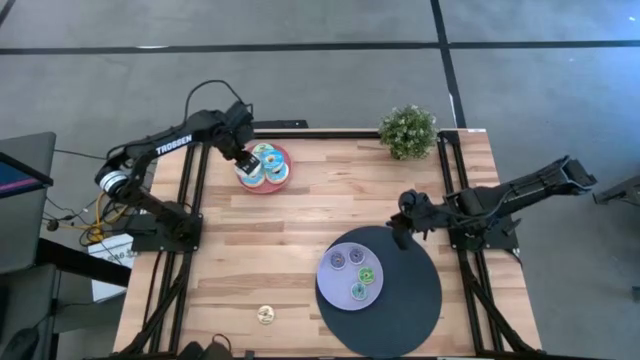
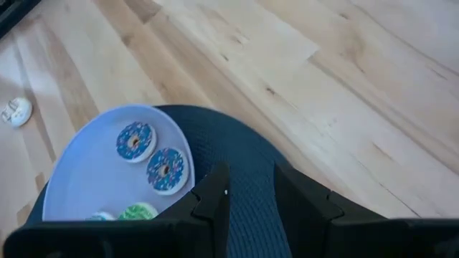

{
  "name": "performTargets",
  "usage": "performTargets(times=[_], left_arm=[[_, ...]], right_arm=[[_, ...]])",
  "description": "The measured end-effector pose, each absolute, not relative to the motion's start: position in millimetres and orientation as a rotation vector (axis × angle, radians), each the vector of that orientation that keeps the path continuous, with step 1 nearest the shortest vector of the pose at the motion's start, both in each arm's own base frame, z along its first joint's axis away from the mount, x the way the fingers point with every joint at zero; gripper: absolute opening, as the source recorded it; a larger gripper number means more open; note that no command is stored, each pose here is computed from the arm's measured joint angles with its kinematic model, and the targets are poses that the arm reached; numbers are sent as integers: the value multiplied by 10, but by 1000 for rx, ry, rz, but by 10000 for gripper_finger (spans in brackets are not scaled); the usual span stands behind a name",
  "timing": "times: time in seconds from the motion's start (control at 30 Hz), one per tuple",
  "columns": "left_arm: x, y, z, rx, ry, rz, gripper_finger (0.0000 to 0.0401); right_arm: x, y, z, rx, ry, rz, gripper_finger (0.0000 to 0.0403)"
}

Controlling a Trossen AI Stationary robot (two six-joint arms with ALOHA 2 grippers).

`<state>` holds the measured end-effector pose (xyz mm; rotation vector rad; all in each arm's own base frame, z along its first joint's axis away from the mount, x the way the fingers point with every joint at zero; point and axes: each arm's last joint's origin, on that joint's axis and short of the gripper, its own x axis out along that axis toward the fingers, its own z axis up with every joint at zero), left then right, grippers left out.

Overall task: Pick & Place donuts
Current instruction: Put the large white donut on the pink plate

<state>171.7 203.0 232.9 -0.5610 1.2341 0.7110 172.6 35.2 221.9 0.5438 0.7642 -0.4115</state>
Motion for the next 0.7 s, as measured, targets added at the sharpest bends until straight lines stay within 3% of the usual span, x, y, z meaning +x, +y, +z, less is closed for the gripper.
performTargets(times=[0.43,0.7], left_arm=[[1788,2143,1980,-627,1347,708,161],[1799,2167,1968,-634,1330,732,163]], right_arm=[[1760,300,2238,571,730,-427,98],[1760,300,2238,571,730,-428,98]])
